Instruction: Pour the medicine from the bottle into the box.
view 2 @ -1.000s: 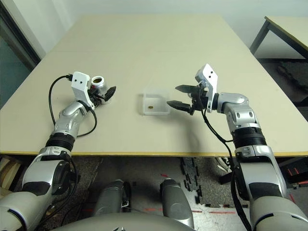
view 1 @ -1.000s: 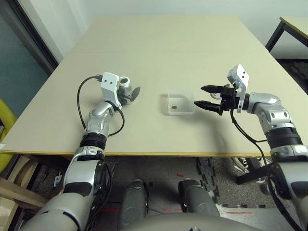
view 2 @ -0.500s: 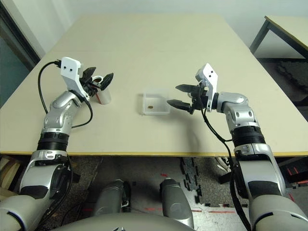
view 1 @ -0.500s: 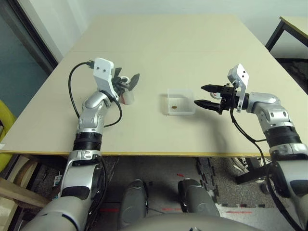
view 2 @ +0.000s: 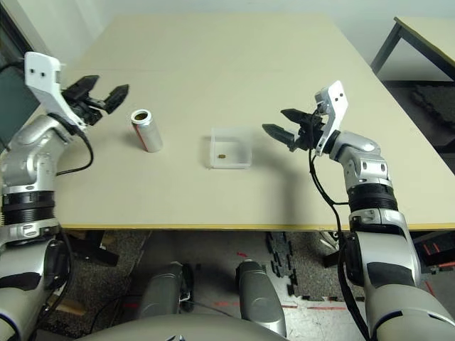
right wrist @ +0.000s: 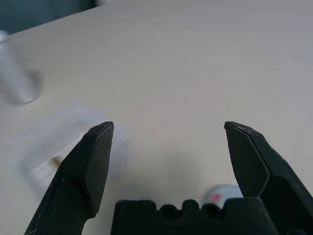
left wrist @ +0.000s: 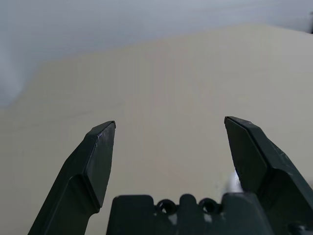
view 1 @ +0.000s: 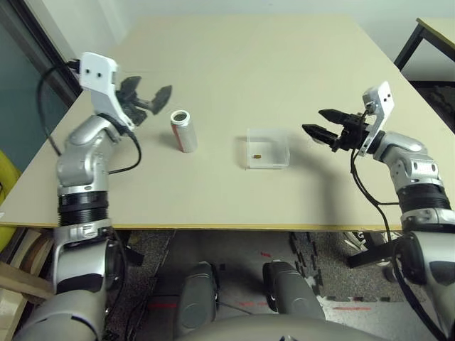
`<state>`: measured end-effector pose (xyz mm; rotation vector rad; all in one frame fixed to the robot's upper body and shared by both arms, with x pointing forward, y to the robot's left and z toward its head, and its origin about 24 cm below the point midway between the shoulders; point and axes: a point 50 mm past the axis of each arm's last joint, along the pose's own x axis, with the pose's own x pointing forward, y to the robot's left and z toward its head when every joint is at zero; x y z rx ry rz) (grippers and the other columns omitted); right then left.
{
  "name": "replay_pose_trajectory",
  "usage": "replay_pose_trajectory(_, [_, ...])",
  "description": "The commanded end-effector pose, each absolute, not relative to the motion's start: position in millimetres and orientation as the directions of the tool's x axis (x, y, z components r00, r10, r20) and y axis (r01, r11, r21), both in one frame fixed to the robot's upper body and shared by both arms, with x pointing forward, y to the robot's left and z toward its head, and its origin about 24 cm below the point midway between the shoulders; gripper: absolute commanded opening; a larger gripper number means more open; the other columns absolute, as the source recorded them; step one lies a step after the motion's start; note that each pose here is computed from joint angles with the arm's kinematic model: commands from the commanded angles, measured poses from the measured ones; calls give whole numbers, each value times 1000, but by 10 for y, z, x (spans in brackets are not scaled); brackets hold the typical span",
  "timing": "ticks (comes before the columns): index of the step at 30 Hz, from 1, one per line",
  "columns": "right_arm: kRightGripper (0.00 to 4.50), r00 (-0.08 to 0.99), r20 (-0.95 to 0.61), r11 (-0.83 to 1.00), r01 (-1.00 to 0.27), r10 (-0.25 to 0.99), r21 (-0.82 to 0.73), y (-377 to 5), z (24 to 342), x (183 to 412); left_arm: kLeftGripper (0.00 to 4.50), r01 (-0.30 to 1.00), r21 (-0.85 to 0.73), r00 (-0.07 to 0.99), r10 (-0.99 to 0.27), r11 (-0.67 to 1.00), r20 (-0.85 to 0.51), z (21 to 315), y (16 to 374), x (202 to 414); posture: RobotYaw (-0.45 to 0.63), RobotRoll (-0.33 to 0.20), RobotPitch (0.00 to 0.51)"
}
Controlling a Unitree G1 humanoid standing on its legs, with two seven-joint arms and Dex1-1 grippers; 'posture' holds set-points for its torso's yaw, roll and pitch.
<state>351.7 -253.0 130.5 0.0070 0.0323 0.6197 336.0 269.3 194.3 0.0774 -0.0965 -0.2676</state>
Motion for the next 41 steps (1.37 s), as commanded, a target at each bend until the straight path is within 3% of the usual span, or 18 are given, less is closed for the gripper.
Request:
replay_pose_trajectory(1, [4500,896,-1,896,-444,444,8,-2722,1282,3510,4471,218,76,973,-223,973,59,1859,2859,3332,-127,0,97])
replay_pose_trajectory(18, [4500,999,25,997,-39,41,-71,-3231,1149,3344,4471,215,63,977,-215,974,-17,1592,2986,3437,-171,0,105])
replay_pose_trajectory(41, [4500,997,25,996,73,-72,-54,-3312,1123,3383,4471,191,61,982,-191,980,-15,1494,3044,3405,-142,0,107])
